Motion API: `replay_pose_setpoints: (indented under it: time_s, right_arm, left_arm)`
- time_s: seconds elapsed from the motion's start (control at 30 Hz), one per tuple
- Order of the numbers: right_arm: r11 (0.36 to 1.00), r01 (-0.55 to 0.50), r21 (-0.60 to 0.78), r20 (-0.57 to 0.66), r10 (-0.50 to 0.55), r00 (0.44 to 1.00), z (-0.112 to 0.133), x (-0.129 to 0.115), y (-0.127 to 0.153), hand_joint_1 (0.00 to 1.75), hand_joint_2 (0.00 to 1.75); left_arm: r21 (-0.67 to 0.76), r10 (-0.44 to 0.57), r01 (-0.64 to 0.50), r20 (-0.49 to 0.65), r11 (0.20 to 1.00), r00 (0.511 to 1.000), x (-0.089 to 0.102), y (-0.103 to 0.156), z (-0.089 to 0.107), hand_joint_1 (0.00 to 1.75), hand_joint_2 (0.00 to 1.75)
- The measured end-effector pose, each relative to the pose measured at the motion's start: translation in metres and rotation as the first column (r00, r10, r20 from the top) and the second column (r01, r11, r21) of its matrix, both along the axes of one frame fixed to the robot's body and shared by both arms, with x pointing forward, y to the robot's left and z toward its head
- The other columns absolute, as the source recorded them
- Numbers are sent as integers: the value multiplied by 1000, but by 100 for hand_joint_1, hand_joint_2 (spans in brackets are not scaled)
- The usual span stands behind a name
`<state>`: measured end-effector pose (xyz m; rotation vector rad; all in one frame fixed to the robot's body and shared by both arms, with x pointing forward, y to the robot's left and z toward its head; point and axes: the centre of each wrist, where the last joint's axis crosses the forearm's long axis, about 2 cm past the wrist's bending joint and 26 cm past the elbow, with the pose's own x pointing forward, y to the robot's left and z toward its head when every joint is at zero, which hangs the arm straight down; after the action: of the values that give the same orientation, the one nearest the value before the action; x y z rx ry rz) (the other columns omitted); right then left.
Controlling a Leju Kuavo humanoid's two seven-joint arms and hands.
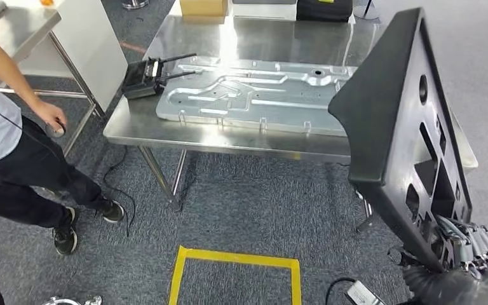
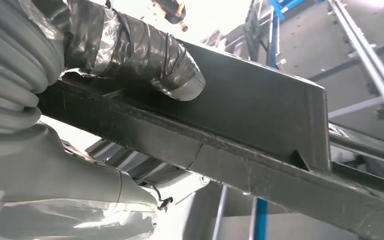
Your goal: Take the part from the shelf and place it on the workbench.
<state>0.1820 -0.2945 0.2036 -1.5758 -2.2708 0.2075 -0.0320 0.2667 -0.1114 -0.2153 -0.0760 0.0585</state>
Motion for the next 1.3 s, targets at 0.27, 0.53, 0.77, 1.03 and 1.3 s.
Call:
replay_pose_setpoints:
  time_s: [0.27,0.53,0.77,1.03,1.3]
  right_arm:
    - [999,34,8,-16,-34,999,-6,7,-10,175,175]
    - [998,61,-16,-34,-62,998,-11,21,-22,175,175]
    - [997,73,-33,-65,-75,995,-18,24,-30,175,175]
    - [996,88,-32,-73,-91,993,-20,23,-37,175,175]
    - [987,159,15,-88,-157,984,-27,-4,-61,175,175]
  left_arm:
    - [5,17,-17,0,1000,1000,-2,2,0,0,175]
    - [4,42,-42,1,999,999,-4,3,0,0,175]
    - [3,58,-58,1,998,998,-5,2,0,0,175]
    - [0,79,-79,10,997,997,-5,2,1,0,175]
    - [-27,91,-91,2,995,996,-11,-10,6,0,175]
